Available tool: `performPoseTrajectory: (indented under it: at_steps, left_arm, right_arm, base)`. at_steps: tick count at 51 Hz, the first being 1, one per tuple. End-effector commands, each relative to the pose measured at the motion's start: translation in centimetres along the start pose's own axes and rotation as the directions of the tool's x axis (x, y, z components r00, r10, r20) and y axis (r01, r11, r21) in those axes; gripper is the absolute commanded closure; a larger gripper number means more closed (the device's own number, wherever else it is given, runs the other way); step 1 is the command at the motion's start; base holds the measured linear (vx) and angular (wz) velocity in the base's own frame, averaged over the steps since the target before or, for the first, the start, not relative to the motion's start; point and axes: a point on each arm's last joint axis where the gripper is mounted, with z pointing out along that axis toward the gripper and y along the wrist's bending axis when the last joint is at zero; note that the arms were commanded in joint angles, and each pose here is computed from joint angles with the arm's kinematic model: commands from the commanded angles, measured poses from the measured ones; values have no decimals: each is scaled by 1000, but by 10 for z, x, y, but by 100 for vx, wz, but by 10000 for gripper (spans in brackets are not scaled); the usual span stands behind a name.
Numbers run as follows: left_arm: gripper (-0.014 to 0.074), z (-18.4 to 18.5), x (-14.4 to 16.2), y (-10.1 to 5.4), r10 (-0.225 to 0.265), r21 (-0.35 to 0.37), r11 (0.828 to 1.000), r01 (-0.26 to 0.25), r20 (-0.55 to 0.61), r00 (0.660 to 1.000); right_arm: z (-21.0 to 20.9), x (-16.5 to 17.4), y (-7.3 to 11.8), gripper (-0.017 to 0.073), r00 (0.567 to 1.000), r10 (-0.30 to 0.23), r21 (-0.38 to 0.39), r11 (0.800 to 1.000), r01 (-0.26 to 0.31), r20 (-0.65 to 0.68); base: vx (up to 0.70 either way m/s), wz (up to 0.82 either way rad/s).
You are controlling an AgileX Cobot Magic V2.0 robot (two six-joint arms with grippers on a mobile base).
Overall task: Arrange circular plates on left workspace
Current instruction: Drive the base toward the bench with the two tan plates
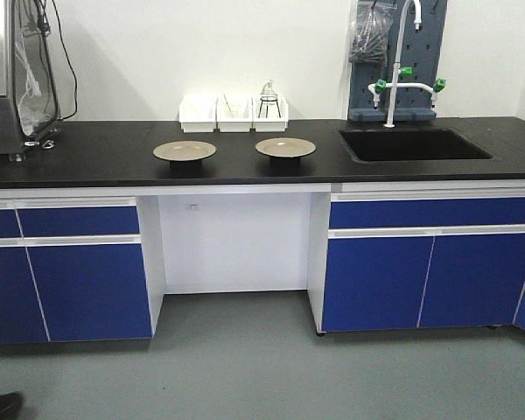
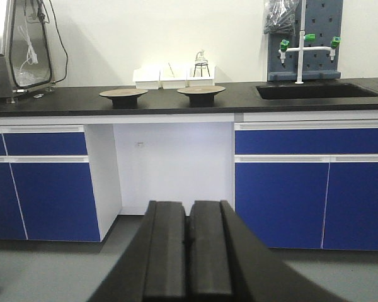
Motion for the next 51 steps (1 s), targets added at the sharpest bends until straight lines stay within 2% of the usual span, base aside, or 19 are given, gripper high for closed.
performPoseTrajectory:
  at_steps: [1, 33, 51]
  left_arm:
    - [594, -1, -2, 0, -13, -2, 1000, 13, 79, 997]
    - [594, -1, -2, 0, -13, -2, 1000, 13, 79, 997]
    - [594, -1, -2, 0, -13, -2, 1000, 13, 79, 997]
  right_arm:
    - [0, -1, 0, 561, 997, -22, -1, 1000, 22, 69]
    - [0, -1, 0, 561, 997, -22, -1, 1000, 22, 69]
    - [0, -1, 0, 561, 997, -22, 0, 1000, 22, 69]
  base:
    - [0, 0]
    - [1, 1]
    - [26, -4]
